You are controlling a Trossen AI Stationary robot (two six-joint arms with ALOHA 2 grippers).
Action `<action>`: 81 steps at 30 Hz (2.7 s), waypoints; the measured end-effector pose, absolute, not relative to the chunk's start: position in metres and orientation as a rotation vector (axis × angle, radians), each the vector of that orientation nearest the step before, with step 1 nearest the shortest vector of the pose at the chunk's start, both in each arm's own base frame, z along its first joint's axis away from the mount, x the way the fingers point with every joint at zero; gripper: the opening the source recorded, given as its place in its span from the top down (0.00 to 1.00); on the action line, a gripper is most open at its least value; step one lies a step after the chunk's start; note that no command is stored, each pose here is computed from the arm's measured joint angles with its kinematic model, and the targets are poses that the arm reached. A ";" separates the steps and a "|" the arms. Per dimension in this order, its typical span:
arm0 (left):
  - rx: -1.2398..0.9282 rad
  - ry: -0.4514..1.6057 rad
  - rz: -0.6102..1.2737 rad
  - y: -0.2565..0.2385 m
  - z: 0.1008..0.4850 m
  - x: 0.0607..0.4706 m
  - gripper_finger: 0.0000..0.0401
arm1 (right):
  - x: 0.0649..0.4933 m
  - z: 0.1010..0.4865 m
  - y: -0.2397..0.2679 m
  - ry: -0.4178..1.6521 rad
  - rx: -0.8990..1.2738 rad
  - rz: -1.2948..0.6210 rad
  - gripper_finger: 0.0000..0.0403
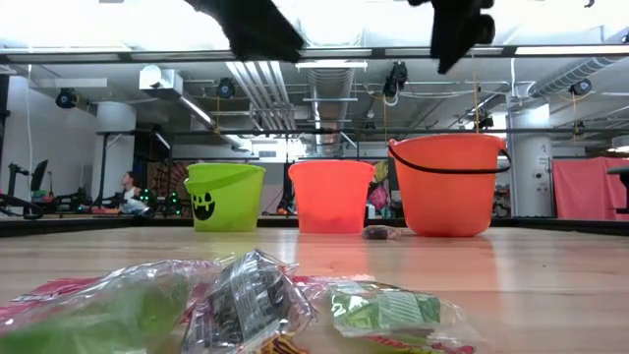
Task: Sort candy by brand, put in halloween buckets
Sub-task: Put the black candy into the right orange bucket
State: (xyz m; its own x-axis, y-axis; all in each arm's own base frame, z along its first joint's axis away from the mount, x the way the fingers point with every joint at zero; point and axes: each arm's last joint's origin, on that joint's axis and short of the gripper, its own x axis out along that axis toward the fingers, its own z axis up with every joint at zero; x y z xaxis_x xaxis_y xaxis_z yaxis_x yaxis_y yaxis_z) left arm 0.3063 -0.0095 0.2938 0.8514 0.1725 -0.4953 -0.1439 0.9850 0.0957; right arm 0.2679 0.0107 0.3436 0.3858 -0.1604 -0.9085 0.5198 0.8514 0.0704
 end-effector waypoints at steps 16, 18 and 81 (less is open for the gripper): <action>0.185 0.667 0.233 -0.008 0.166 0.385 0.55 | 0.249 0.370 0.006 0.878 0.361 -0.522 0.49; 0.185 0.673 0.233 -0.008 0.161 0.392 0.55 | 0.250 0.367 0.006 0.893 0.348 -0.520 0.49; 0.091 0.769 0.050 0.098 0.274 0.474 0.98 | 0.220 0.382 0.004 0.791 0.576 -0.641 0.49</action>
State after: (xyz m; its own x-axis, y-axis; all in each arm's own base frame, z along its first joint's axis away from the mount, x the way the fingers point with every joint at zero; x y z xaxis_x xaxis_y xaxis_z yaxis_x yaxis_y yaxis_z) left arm 0.4744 0.0979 0.2735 0.7174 0.0782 -0.6922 -0.0114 0.9949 0.1005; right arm 0.2205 0.0038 0.3823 0.5381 -0.3015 -0.7872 0.7074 0.6693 0.2272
